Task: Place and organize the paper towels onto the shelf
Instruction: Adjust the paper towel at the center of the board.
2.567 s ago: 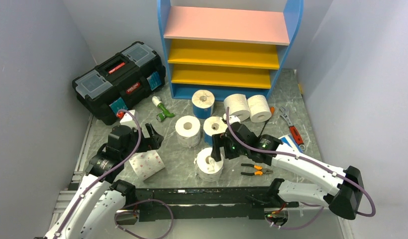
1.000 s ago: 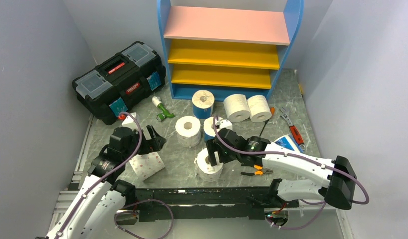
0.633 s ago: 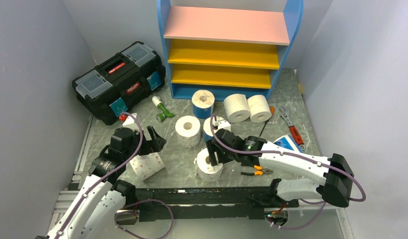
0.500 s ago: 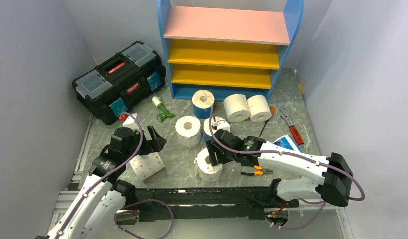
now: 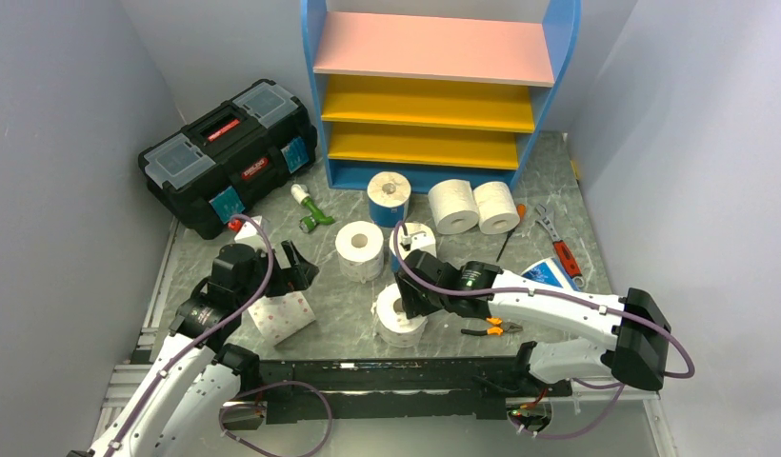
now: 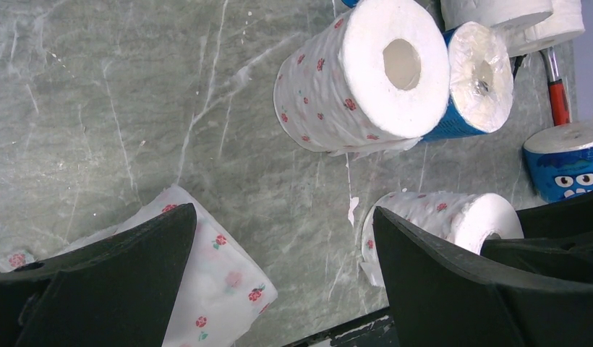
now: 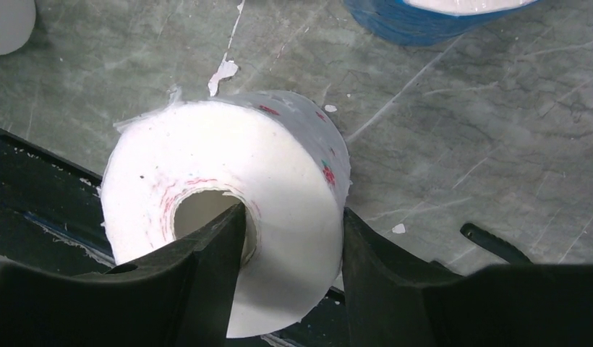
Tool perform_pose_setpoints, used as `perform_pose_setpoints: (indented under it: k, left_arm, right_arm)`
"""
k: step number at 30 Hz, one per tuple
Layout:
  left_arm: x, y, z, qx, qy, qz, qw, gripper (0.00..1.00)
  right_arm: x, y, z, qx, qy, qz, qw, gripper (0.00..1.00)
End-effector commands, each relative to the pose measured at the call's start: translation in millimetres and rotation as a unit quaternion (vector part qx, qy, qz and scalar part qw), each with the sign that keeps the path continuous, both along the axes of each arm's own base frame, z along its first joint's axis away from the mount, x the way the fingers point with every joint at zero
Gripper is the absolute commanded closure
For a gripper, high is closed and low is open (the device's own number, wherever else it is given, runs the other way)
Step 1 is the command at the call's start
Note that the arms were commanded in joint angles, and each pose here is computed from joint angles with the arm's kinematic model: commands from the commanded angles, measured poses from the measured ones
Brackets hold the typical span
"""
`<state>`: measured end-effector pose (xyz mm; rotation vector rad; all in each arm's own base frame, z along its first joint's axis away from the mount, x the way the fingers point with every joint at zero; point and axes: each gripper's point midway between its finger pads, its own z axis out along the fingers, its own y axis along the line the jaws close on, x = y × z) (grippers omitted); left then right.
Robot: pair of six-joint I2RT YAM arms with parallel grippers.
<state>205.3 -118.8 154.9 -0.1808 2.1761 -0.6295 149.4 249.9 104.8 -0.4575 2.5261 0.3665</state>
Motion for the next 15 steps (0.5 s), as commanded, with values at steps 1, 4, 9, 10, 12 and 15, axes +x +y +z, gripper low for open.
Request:
perform_pose_setpoints:
  k: [1,4,9,10,12,15]
  left_arm:
    - [1,-3,6,-0.011,-0.006,-0.003,1.0,0.01]
    - [1,-3,6,-0.011,-0.006,-0.002,1.0,0.01]
    - [2,-4,7,-0.013,-0.008,-0.002,1.0,0.02]
    - [1,-4,7,-0.014,-0.007,-0.002,1.0,0.02]
    - [2,-4,7,-0.014,-0.007,-0.002,1.0,0.02]
    - [2,-4,8,-0.015,-0.007,-0.002,1.0,0.02]
  right_arm:
    - [4,7,18,0.013,-0.015,-0.003,1.0,0.5]
    - [4,7,22,0.012,-0.02,-0.002,1.0,0.52]
    - [2,7,28,0.018,-0.022,0.001,1.0,0.58]
    - [2,7,29,0.019,-0.022,0.002,1.0,0.58]
    - [1,7,31,0.024,-0.022,0.003,0.999,0.6]
    - [-1,9,35,0.035,-0.02,0.006,0.999,0.61]
